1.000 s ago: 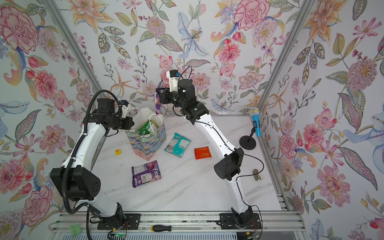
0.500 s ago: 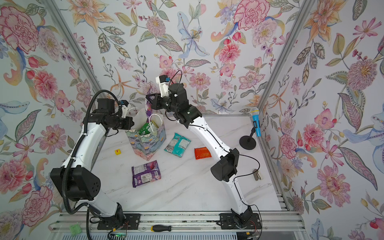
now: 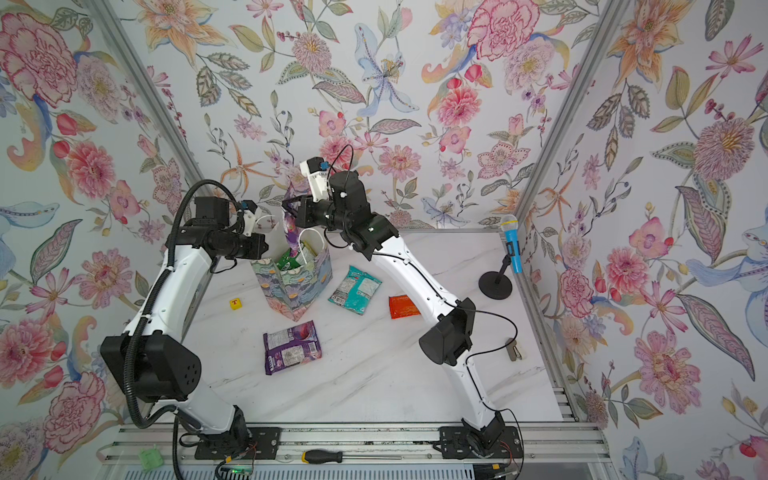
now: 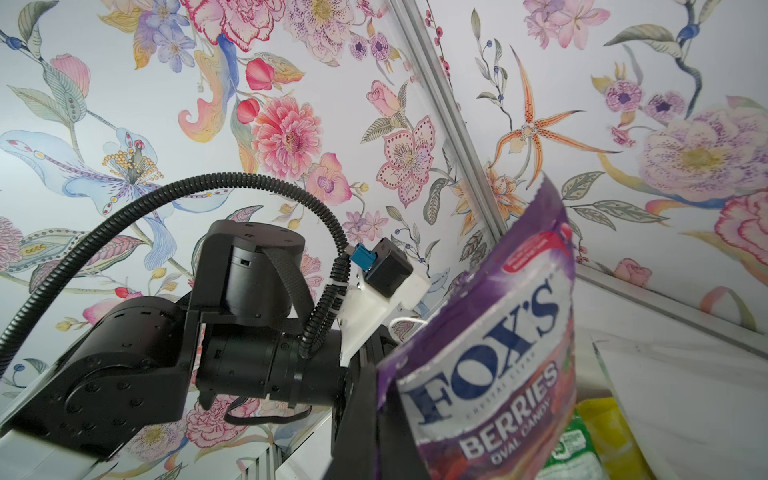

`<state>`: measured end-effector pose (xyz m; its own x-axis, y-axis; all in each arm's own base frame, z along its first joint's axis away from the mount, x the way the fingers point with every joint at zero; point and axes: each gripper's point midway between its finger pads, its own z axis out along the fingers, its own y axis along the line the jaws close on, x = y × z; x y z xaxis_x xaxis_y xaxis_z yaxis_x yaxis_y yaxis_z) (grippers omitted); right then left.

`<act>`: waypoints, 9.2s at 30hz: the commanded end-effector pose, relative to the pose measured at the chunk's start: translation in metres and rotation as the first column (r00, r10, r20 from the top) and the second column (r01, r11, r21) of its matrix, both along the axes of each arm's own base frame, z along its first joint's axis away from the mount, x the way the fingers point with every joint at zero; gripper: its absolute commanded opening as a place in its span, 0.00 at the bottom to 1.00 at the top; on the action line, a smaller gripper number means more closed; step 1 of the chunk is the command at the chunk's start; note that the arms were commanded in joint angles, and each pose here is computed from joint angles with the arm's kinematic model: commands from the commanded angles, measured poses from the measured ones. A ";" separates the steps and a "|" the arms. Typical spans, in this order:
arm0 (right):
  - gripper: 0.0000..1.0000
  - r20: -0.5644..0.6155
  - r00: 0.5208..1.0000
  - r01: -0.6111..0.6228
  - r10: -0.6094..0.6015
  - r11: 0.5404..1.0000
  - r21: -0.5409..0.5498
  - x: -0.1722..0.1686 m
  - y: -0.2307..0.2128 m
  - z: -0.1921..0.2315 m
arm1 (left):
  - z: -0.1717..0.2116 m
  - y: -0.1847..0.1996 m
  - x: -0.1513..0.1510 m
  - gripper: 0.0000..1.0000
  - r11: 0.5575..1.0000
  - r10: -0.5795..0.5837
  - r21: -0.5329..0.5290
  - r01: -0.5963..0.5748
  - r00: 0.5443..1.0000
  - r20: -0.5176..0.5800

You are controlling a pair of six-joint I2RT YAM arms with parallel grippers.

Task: Place the snacks into the paper bag
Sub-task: 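Lower the purple packet into the bag and open the right gripper, then move the right gripper from the bag toward the teal Fox's packet, then lower the open right gripper over the teal packet's edge, then close the right gripper on the teal packet's edge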

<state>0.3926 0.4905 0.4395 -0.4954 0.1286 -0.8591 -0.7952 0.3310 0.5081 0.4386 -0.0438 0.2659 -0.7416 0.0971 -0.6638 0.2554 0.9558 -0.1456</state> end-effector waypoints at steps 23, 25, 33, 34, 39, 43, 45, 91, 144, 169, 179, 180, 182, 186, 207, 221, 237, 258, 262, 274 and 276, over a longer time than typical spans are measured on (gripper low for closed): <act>0.36 -0.040 0.999 -0.012 0.013 1.000 0.027 0.016 0.014 -0.020 | 0.010 -0.007 -0.005 0.06 1.000 -0.018 -0.021 0.019 1.000 0.025; 0.41 -0.022 1.000 0.002 -0.001 0.999 0.037 0.017 0.006 -0.009 | 0.011 -0.008 -0.005 0.06 1.000 -0.021 -0.021 0.021 0.999 0.027; 0.43 0.030 0.998 0.053 -0.054 0.998 0.026 0.014 -0.027 0.016 | 0.011 -0.008 -0.005 0.06 1.000 -0.019 -0.020 0.020 0.999 0.027; 0.43 0.036 0.997 0.061 -0.061 0.998 0.019 0.012 -0.031 0.016 | 0.010 -0.008 -0.005 0.06 1.000 -0.020 -0.021 0.020 1.000 0.024; 0.43 0.043 0.996 0.085 -0.083 0.996 -0.030 0.003 -0.044 0.008 | 0.011 -0.007 -0.005 0.06 1.000 -0.019 -0.019 0.019 0.999 0.026; 0.42 0.070 0.994 0.088 -0.078 0.986 -0.145 -0.017 -0.039 -0.012 | 0.011 -0.007 -0.005 0.06 1.000 -0.017 -0.016 0.018 0.999 0.028; 0.42 0.094 0.993 0.090 -0.071 0.972 -0.217 -0.028 -0.034 -0.024 | 0.012 -0.007 -0.005 0.06 1.000 -0.015 -0.015 0.016 1.000 0.027; 0.46 -0.216 0.909 0.267 -0.357 0.896 -0.355 -0.010 -0.177 -0.174 | 0.084 -0.019 -0.052 0.39 1.000 0.011 -0.009 -0.010 0.985 0.171; 0.47 -0.345 0.820 0.330 -0.457 0.870 -0.367 -0.005 -0.241 -0.230 | 0.120 -0.049 -0.029 0.49 1.000 -0.004 0.008 0.002 0.959 0.282; 0.47 -0.376 0.791 0.346 -0.482 0.861 -0.373 -0.009 -0.260 -0.245 | 0.026 0.027 -0.021 0.51 0.967 0.165 0.184 -0.175 0.984 0.071; 0.47 -0.387 0.783 0.349 -0.487 0.859 -0.374 -0.007 -0.263 -0.252 | 0.003 0.037 -0.001 0.50 0.961 0.197 0.187 -0.201 0.980 0.040; 0.47 -0.392 0.781 0.350 -0.487 0.860 -0.372 -0.007 -0.264 -0.254 | 0.002 0.037 0.000 0.50 0.961 0.199 0.186 -0.203 0.979 0.040; 0.47 -0.403 0.778 0.347 -0.482 0.864 -0.363 -0.007 -0.262 -0.256 | -0.001 0.036 0.002 0.49 0.964 0.195 0.179 -0.199 0.980 0.037; 0.47 -0.438 0.768 0.337 -0.467 0.876 -0.344 -0.009 -0.258 -0.265 | -0.004 0.033 0.006 0.46 0.968 0.187 0.166 -0.190 0.982 0.034; 0.45 -0.518 0.751 0.201 -0.410 0.889 -0.412 0.069 -0.238 -0.348 | -0.012 0.030 0.005 0.27 0.980 0.154 0.126 -0.156 0.988 0.021; 0.45 -0.531 0.796 0.058 -0.292 0.909 -0.413 0.111 -0.204 -0.369 | -0.014 0.026 0.003 0.22 0.987 0.133 0.087 -0.135 0.991 0.027; 0.42 -0.574 0.789 -0.056 -0.219 0.905 -0.422 0.086 -0.174 -0.395 | -0.013 0.024 0.001 0.22 0.990 0.124 0.059 -0.126 0.992 0.033; 0.41 -0.492 0.817 0.049 -0.301 0.886 -0.461 0.071 -0.185 -0.356 | -0.015 0.022 0.000 0.22 0.992 0.117 0.044 -0.118 0.993 0.029; 0.44 -0.477 0.821 0.055 -0.315 0.874 -0.483 0.071 -0.180 -0.358 | -0.014 0.021 0.000 0.22 0.992 0.114 0.043 -0.115 0.993 0.030; 0.38 -0.438 0.822 0.046 -0.366 0.808 -0.588 0.075 -0.166 -0.393 | -0.013 0.022 -0.001 0.22 0.992 0.116 0.041 -0.117 0.993 0.033; 0.36 -0.437 0.820 0.047 -0.371 0.803 -0.594 0.076 -0.167 -0.396 | -0.013 0.021 -0.001 0.22 0.993 0.113 0.042 -0.114 0.993 0.031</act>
